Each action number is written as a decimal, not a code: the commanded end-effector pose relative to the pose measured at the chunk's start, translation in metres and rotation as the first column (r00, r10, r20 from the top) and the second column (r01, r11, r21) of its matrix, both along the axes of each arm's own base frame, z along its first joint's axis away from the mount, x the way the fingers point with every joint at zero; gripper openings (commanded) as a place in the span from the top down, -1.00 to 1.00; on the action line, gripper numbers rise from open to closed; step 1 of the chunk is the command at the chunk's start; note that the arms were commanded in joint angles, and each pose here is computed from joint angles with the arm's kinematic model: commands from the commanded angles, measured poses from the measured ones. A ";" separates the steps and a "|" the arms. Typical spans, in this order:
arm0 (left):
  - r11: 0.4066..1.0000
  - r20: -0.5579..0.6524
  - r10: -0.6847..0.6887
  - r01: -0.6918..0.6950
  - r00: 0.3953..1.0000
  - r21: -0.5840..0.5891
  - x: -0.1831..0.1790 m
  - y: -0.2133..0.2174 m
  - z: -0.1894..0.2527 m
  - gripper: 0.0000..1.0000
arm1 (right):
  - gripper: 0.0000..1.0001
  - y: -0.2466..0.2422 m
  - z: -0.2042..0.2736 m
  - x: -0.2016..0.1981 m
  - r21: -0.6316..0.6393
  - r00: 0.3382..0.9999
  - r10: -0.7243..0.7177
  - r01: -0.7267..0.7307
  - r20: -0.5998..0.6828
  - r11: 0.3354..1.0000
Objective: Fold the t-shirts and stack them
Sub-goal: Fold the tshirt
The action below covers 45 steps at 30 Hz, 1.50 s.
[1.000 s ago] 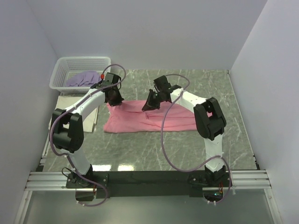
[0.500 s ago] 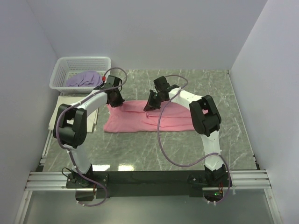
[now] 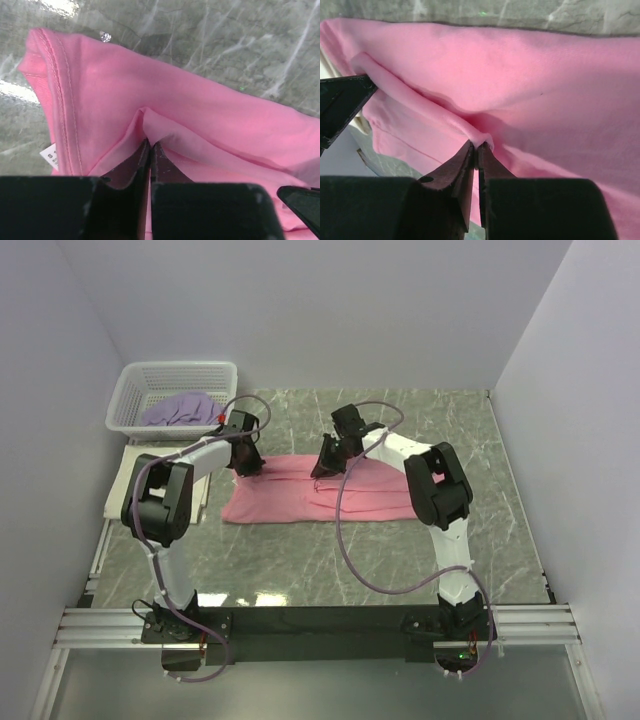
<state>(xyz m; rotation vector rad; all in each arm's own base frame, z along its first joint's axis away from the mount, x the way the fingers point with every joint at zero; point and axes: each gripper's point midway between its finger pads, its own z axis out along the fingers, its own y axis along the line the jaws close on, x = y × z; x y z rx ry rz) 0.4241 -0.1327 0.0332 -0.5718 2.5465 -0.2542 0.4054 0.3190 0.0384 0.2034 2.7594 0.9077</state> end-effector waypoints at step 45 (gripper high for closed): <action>0.985 0.053 -0.148 0.142 0.988 0.100 -0.100 -0.002 0.034 -0.82 | 0.62 -0.052 0.000 -0.081 -0.481 0.797 0.590 -0.470 0.129 0.740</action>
